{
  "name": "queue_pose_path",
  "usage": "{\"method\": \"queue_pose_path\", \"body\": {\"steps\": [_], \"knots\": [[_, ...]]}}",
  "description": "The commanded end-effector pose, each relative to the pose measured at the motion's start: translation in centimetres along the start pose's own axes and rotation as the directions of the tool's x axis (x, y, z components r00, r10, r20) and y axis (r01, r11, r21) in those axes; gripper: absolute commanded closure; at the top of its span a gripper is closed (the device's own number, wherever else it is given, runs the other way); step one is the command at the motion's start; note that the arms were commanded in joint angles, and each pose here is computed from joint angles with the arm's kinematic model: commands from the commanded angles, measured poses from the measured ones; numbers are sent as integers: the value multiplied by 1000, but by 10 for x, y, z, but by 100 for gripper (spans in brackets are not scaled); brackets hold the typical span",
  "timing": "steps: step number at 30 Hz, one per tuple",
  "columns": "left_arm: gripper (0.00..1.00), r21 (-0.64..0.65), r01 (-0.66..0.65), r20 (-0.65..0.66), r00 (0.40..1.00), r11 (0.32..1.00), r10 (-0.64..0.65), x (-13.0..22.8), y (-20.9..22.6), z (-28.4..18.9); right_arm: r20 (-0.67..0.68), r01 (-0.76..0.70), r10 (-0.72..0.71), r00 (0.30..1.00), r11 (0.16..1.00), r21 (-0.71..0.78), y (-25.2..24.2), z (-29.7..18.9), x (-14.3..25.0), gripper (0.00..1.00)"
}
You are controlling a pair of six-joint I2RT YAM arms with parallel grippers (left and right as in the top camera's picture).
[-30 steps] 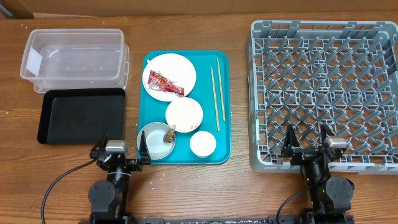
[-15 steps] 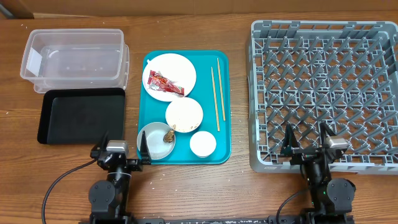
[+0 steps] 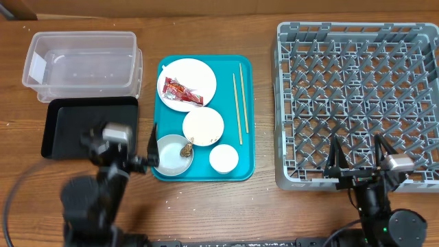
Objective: Sort waste into correct bins and load items into the dishwasher
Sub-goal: 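Reach the left gripper to the top plate and grasp the red wrapper and napkin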
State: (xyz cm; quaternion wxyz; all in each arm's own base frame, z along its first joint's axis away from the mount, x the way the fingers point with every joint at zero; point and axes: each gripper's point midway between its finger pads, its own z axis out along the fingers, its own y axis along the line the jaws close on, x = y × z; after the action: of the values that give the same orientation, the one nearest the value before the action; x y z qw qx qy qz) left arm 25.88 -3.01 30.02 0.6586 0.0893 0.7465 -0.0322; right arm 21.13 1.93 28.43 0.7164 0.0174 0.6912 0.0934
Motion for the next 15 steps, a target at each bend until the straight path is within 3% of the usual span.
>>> {"method": "queue_pose_path", "body": {"steps": [1,7,11,12,15], "knots": [[0,63,-12,-36,999,998,15,-51,-2,22,-33,12,-12,999,1000,-6,6,0,-26,0],[0,101,22,-291,957,995,9,-85,-5,84,-249,-6,6,968,1000,2,11,24,-38,0],[0,118,-41,-577,810,992,102,-53,-34,137,-453,-45,32,891,999,-17,19,55,-33,0],[0,165,-44,-649,747,985,142,-34,-53,150,-509,-49,41,860,999,-4,17,66,-28,0],[0,282,66,-725,668,957,168,5,-93,168,-567,-59,51,822,998,4,16,80,-15,0]]}}
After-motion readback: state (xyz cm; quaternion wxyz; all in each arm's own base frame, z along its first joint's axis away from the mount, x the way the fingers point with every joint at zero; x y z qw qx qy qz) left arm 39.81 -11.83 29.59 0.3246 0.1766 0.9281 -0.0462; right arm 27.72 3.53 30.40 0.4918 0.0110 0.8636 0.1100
